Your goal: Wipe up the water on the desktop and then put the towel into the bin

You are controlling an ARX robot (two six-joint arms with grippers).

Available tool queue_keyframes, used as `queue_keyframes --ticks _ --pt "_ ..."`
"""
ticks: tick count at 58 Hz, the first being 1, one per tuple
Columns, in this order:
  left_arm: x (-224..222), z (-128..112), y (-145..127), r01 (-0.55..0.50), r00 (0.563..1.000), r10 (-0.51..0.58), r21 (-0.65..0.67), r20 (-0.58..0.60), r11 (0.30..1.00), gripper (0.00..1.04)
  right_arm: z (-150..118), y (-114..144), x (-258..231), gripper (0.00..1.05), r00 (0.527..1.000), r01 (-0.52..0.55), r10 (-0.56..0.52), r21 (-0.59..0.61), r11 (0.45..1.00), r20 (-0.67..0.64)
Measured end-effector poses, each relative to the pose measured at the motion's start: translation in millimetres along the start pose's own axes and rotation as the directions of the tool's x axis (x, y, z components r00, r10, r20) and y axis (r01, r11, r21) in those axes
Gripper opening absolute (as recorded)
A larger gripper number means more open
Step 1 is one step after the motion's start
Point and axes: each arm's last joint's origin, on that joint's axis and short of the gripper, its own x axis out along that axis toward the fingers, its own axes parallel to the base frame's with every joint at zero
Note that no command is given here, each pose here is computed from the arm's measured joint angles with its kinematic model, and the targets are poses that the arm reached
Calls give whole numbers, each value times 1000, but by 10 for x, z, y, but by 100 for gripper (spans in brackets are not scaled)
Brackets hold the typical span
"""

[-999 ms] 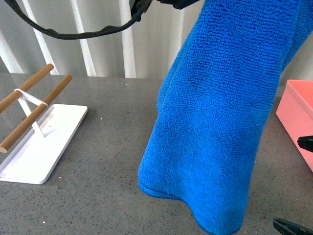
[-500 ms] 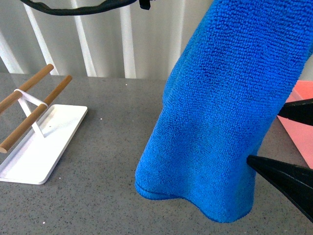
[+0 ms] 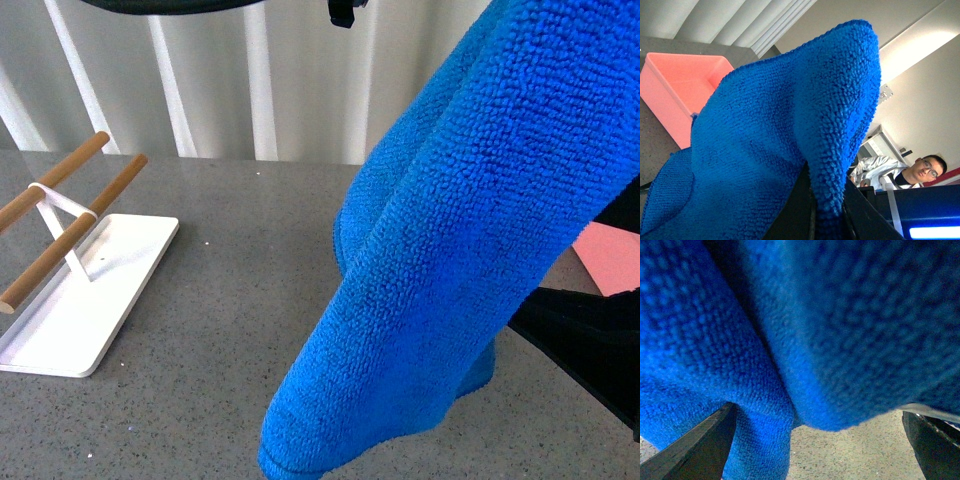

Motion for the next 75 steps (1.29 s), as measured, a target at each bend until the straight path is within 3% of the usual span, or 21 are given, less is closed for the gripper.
queue_keyframes --ticks 7,13,22,41,73,75 --pt "-2 -3 -39 8 1000 -8 -11 1 1000 4 4 -7 37 98 1000 -12 12 0 1000 0" --pt "5 -11 -53 9 1000 -9 -16 1 1000 4 24 -18 70 86 1000 -6 6 -17 1000 13" --pt "21 -25 -78 11 1000 -11 -27 2 1000 4 34 -43 120 65 1000 3 -3 -26 1000 27" --pt "25 -29 -97 19 1000 -19 -39 5 999 4 59 -83 144 3 997 47 -44 -35 998 65" --pt "-60 20 83 -54 998 55 -52 18 997 4 -13 -303 -112 3 972 224 -224 7 974 73" --pt "-78 32 139 -73 997 74 -56 20 996 10 -20 -320 -136 3 969 237 -237 10 971 71"
